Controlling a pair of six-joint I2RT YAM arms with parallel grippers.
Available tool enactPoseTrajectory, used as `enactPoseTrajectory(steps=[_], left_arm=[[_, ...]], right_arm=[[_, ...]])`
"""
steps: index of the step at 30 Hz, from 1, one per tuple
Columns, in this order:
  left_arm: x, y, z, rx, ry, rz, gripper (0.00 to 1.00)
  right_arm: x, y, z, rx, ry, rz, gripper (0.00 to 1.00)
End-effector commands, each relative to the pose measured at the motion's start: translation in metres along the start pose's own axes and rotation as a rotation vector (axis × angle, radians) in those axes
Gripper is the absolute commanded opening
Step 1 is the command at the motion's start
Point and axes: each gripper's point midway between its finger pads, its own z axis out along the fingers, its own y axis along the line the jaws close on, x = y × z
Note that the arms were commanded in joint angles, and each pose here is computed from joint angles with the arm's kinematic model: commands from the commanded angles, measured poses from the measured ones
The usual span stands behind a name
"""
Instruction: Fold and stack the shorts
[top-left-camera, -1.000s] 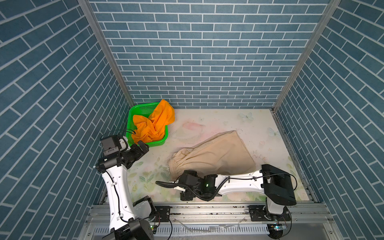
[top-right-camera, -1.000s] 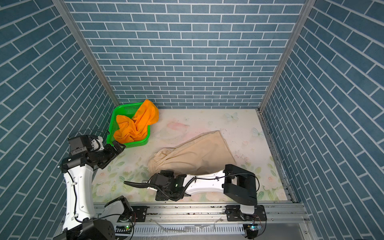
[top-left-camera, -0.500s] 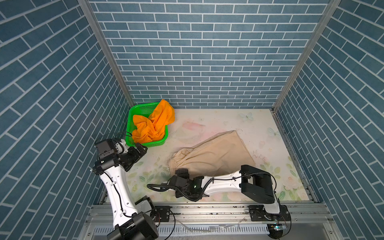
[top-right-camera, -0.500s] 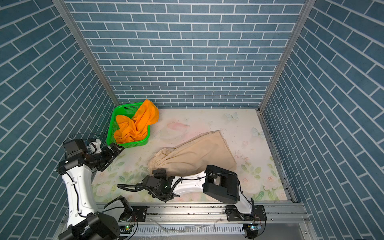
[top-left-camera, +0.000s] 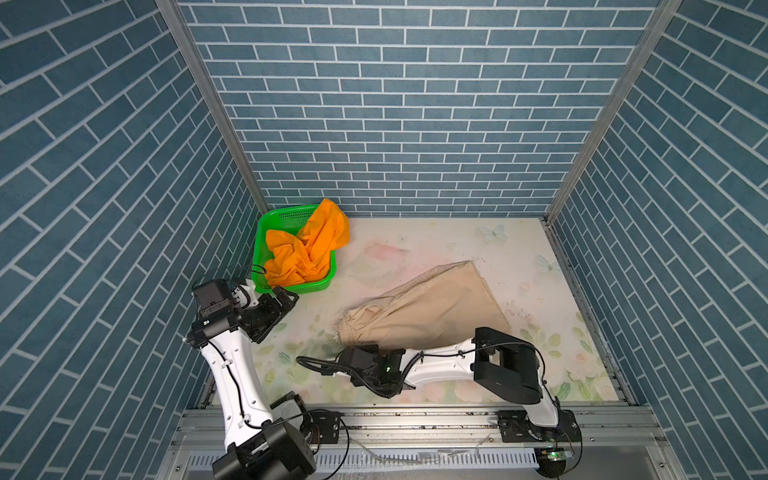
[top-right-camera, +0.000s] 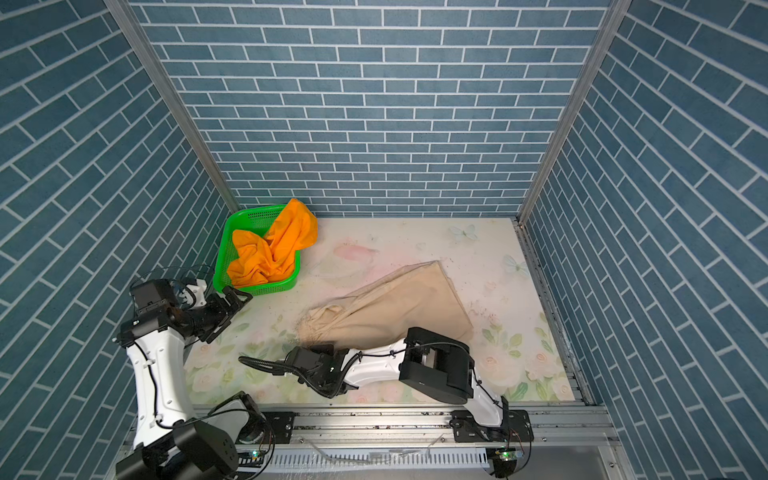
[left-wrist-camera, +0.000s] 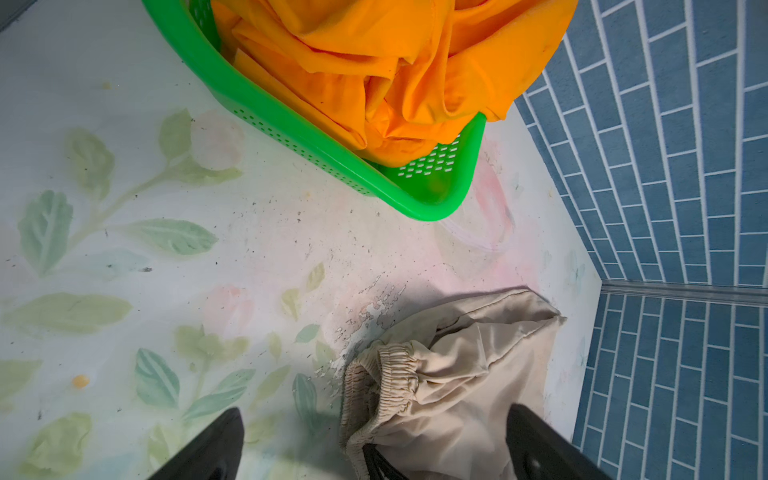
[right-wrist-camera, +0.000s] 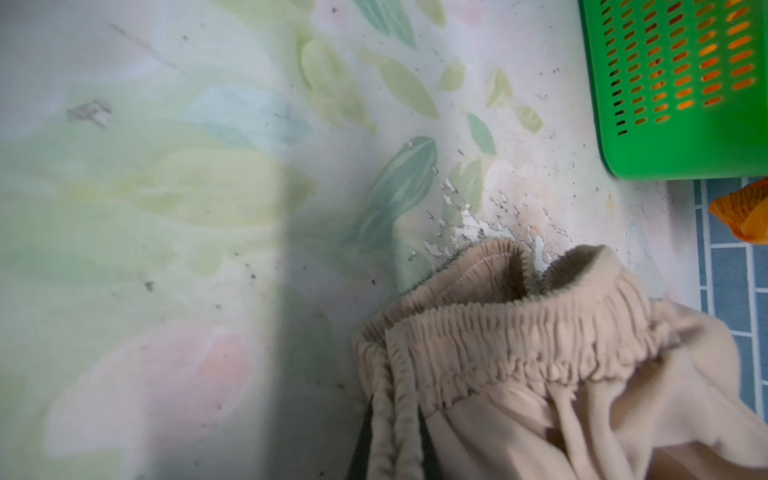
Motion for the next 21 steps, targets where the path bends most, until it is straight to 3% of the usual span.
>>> enactPoseTrajectory(steps=[1,5,9,21], left_arm=[[0.012,-0.008,0.004,0.087,0.023,-0.055,1.0],[0.033,-0.008,0.018,0.17,0.074,-0.153,1.0],[0.051,-0.007,0.034,0.252,0.118,-0.248,1.0],[0.1,-0.009,0.092,0.268,0.217,-0.281,1.0]], right_arm=[[-0.022,-0.037,-0.026,0.03,-0.16,0.219,0.0],[-0.027,-0.057,-0.039,0.096,-0.282,0.295,0.0],[-0.03,-0.057,-0.039,0.104,-0.317,0.302,0.0],[-0.026,-0.051,-0.031,0.102,-0.314,0.276,0.0]])
